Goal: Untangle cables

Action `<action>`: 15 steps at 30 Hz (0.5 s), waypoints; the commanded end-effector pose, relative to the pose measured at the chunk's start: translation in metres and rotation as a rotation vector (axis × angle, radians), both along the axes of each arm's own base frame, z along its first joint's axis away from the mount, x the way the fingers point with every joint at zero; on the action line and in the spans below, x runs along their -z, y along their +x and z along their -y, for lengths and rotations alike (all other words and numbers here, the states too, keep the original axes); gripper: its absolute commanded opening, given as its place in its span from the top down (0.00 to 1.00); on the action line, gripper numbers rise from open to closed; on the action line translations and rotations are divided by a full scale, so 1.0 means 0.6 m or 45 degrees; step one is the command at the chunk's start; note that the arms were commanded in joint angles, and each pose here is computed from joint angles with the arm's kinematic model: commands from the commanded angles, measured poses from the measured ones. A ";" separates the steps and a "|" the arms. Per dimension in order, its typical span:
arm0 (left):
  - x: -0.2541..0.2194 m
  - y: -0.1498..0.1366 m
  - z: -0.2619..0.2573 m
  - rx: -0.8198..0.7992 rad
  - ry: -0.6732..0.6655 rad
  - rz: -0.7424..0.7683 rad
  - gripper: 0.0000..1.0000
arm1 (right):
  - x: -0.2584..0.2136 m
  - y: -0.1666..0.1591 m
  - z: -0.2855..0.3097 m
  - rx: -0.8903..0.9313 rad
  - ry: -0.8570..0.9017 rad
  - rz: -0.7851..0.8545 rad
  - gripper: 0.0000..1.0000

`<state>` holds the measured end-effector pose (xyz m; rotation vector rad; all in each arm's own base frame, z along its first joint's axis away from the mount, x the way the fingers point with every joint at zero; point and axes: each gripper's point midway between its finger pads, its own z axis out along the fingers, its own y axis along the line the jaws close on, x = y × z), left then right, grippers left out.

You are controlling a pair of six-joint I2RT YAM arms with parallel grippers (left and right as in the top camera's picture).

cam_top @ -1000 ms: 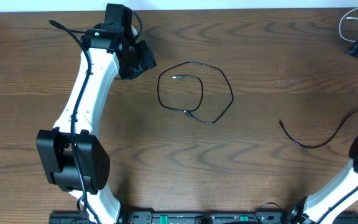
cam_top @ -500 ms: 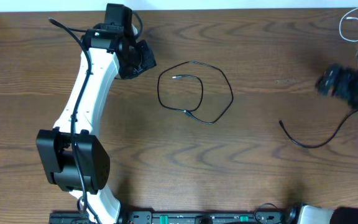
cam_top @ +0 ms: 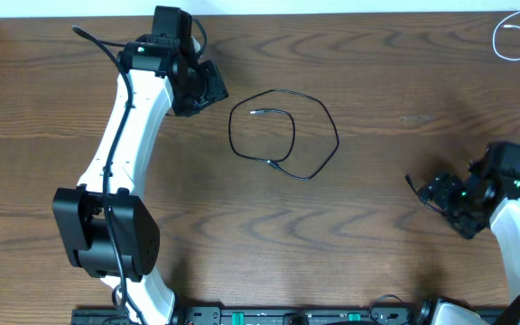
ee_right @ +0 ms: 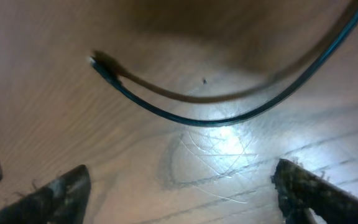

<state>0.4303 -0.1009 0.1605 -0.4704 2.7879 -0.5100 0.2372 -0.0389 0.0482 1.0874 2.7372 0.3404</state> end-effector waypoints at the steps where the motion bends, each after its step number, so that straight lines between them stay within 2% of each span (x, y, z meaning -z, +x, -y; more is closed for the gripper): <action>1: 0.013 -0.003 -0.006 0.001 0.023 -0.022 0.48 | 0.012 -0.004 -0.001 0.386 0.101 -0.052 0.28; 2: 0.013 -0.003 -0.006 0.001 0.023 -0.023 0.47 | 0.018 -0.014 0.012 0.547 0.073 -0.097 0.28; 6: 0.013 -0.006 -0.006 0.001 0.024 -0.031 0.46 | 0.038 -0.043 0.036 0.846 -0.003 -0.175 0.23; 8: 0.013 -0.006 -0.006 0.001 0.024 -0.031 0.46 | 0.046 -0.044 0.043 0.898 -0.023 -0.162 0.24; 13: 0.013 -0.006 -0.006 0.001 0.024 -0.030 0.46 | 0.049 -0.030 0.071 0.928 -0.116 -0.075 0.37; 15: 0.013 -0.006 -0.006 0.001 0.024 -0.030 0.46 | 0.047 -0.030 0.080 0.946 -0.151 -0.064 0.37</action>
